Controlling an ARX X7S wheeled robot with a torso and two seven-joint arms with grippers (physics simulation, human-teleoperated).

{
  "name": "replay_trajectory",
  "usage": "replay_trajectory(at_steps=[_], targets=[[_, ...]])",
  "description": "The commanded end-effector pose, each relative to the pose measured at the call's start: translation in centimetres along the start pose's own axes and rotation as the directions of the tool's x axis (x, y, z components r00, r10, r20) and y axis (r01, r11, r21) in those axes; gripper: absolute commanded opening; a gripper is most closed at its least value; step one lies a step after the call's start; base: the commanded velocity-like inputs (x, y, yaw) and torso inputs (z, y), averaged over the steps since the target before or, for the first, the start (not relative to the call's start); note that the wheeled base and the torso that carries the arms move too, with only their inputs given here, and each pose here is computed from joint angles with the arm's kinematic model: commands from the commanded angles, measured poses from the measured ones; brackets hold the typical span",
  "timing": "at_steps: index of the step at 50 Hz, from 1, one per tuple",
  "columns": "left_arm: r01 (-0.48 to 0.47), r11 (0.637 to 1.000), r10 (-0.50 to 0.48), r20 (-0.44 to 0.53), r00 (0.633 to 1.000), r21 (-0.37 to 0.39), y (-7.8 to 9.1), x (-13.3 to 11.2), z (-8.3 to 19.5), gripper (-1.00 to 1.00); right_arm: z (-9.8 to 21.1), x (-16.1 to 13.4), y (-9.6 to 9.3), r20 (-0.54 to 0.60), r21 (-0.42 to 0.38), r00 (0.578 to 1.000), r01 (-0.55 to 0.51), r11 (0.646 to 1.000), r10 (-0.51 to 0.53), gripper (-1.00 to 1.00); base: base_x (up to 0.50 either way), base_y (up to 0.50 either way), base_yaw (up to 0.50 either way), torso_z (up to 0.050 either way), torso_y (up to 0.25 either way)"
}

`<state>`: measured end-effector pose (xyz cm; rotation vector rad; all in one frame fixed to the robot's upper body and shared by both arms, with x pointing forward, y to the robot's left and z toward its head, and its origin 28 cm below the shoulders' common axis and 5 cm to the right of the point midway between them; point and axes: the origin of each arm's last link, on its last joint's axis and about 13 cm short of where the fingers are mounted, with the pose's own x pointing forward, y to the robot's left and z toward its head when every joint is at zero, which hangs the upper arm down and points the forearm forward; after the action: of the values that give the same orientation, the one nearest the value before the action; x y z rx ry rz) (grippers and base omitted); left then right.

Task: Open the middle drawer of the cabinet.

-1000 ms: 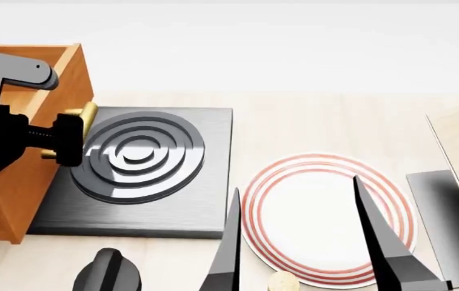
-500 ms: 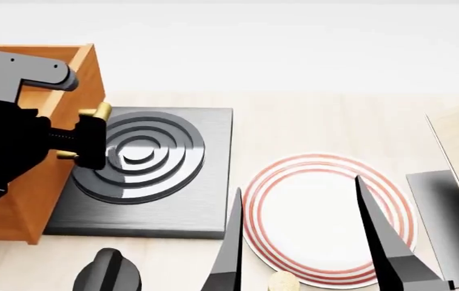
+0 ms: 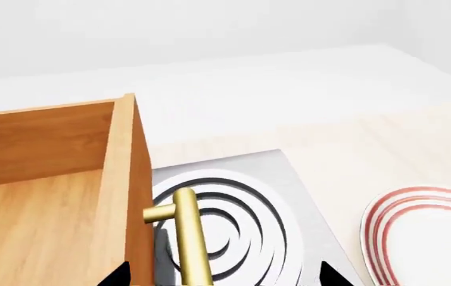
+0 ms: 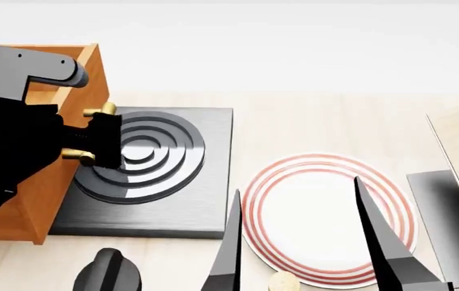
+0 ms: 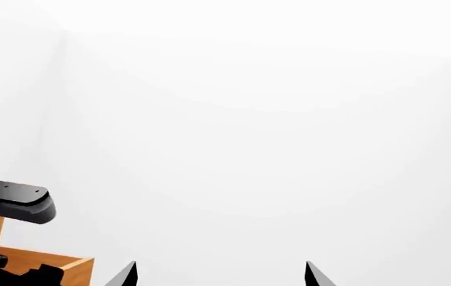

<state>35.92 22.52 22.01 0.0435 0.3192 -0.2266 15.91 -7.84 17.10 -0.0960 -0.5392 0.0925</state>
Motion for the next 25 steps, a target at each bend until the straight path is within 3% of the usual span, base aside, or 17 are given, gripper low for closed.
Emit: replay_trajectory(at_steps=[1,8,9,12,25], targets=[[0.103,0.995,-0.102,0.062,0.993,-0.015,-1.6,-0.3,0.6,1.00,0.1,0.1,-0.1,0.019,-0.005,1.000,0.009,1.000,-0.009,1.00,0.00,0.00,0.00,0.000,0.000],[0.000,0.999,-0.009,0.204,0.979,0.043,-1.6,-0.7,0.9,1.00,0.1,0.1,-0.1,0.017,-0.005,1.000,0.006,1.000,-0.005,1.00,0.00,0.00,0.00,0.000,0.000],[-0.061,0.995,0.037,0.263,0.964,0.085,-1.6,-0.9,1.0,1.00,0.1,0.1,-0.1,0.017,-0.005,1.000,0.005,1.000,-0.005,1.00,0.00,0.00,0.00,0.000,0.000],[-0.125,0.985,0.075,0.352,0.933,0.122,-1.9,-1.8,0.9,1.00,0.0,0.2,-0.1,0.017,-0.004,1.000,0.006,1.000,-0.006,1.00,0.00,0.00,0.00,0.000,0.000],[-0.246,0.964,0.139,0.592,0.794,0.104,-3.1,-4.8,-0.3,1.00,0.0,0.2,-0.2,0.019,-0.007,1.000,0.013,1.000,-0.013,1.00,0.00,0.00,0.00,0.000,0.000]])
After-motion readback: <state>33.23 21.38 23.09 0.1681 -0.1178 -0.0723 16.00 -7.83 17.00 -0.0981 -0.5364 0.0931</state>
